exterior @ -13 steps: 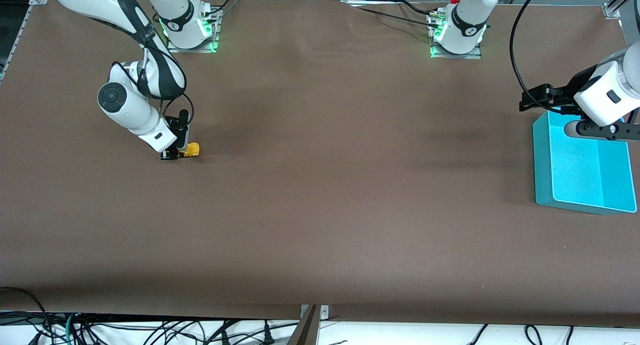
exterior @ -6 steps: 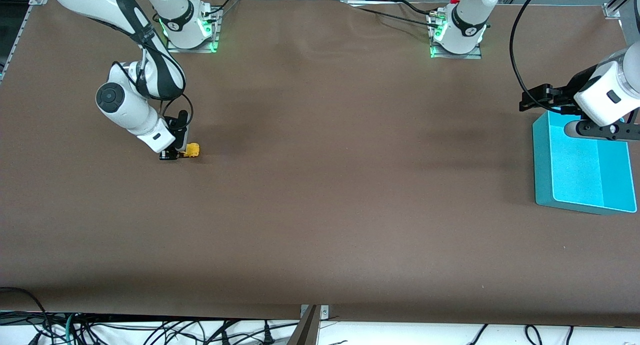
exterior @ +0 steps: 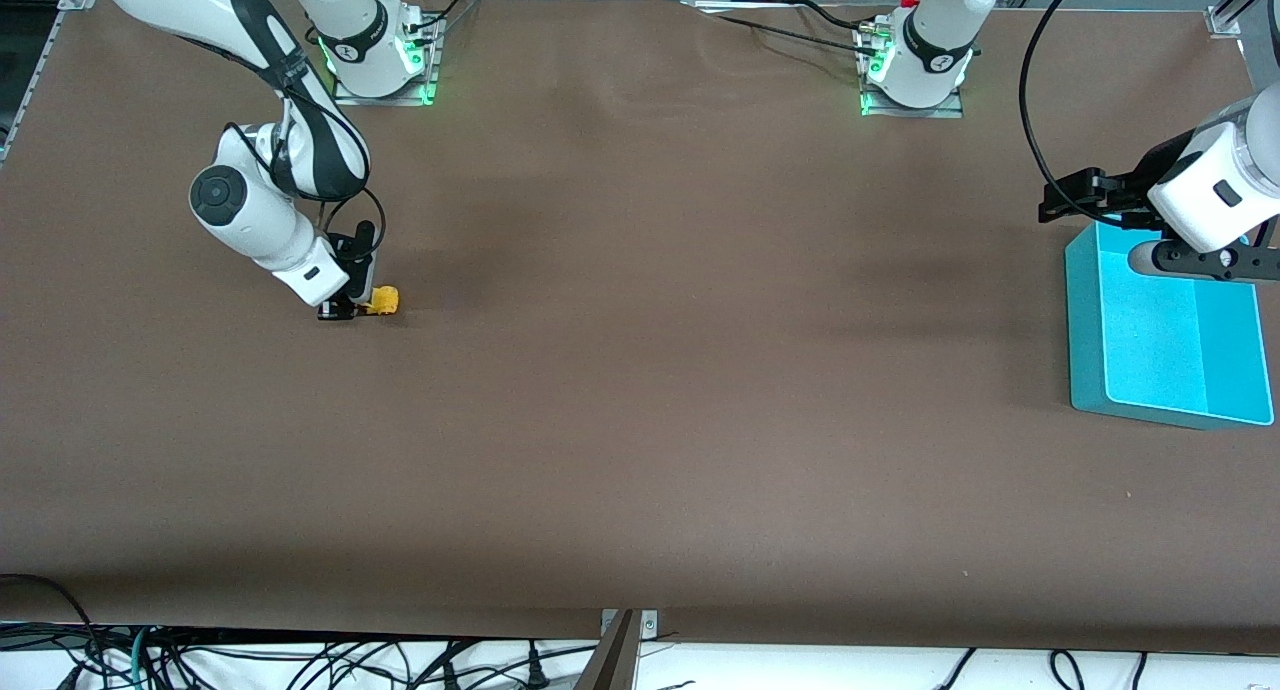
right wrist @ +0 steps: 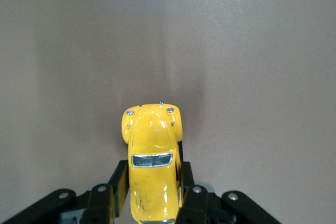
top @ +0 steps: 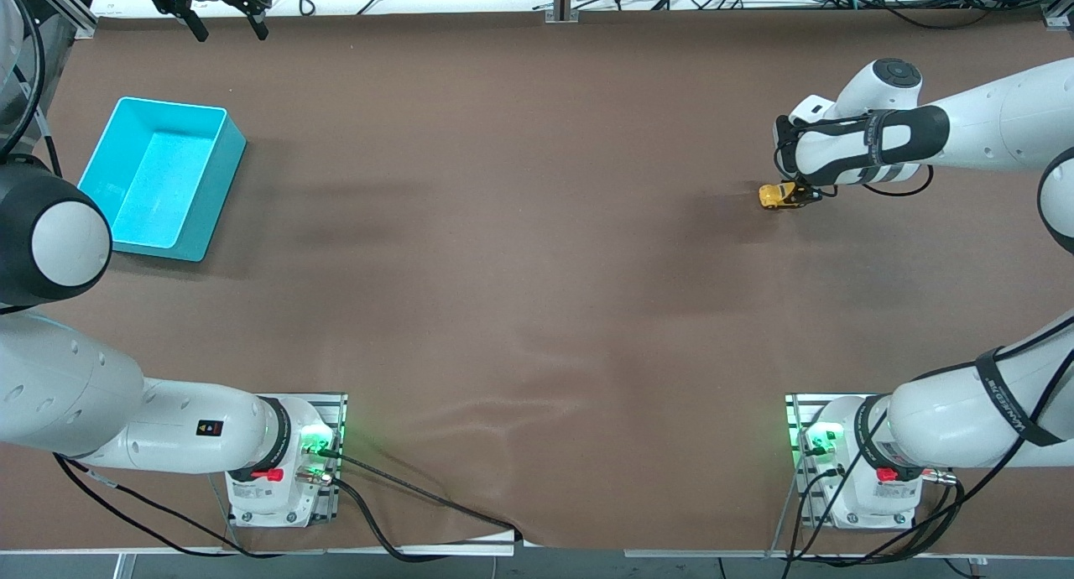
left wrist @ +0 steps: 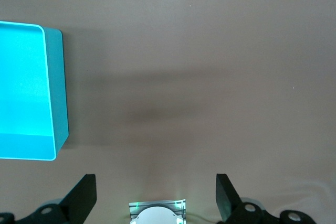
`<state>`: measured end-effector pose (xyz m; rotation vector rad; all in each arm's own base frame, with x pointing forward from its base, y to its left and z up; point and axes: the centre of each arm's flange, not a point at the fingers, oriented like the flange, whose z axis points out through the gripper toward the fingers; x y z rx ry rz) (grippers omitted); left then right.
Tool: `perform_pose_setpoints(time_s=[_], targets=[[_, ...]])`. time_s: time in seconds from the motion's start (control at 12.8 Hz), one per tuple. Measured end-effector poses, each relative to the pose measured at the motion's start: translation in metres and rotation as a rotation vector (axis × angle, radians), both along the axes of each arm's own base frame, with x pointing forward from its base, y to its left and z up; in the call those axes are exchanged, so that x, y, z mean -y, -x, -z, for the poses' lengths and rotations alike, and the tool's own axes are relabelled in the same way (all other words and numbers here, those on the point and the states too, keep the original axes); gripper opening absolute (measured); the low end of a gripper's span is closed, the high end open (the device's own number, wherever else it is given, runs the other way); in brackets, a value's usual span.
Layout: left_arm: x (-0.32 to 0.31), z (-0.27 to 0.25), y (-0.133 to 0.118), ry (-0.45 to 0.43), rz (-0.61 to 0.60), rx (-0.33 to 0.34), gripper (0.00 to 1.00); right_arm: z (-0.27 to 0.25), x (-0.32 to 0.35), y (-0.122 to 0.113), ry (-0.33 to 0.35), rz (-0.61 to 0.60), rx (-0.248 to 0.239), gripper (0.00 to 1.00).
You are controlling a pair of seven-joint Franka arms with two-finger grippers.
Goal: Wind and store yellow beetle car
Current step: 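Drag the car backward along the table with the right gripper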
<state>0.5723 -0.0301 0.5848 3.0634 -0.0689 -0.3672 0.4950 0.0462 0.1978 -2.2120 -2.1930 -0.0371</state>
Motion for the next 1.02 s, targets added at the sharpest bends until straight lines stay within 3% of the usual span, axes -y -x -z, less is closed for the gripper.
perform_pose_setpoints(time_s=[0.47,1.02], targets=[[0.000,0.000,0.000,0.000,0.000,0.000,1.00,0.000,0.054,-0.002,0.007,-0.061,0.005,0.44],[0.000,0.000,0.000,0.000,0.000,0.000,1.00,0.000,0.167,0.008,0.014,0.014,0.014,0.44]])
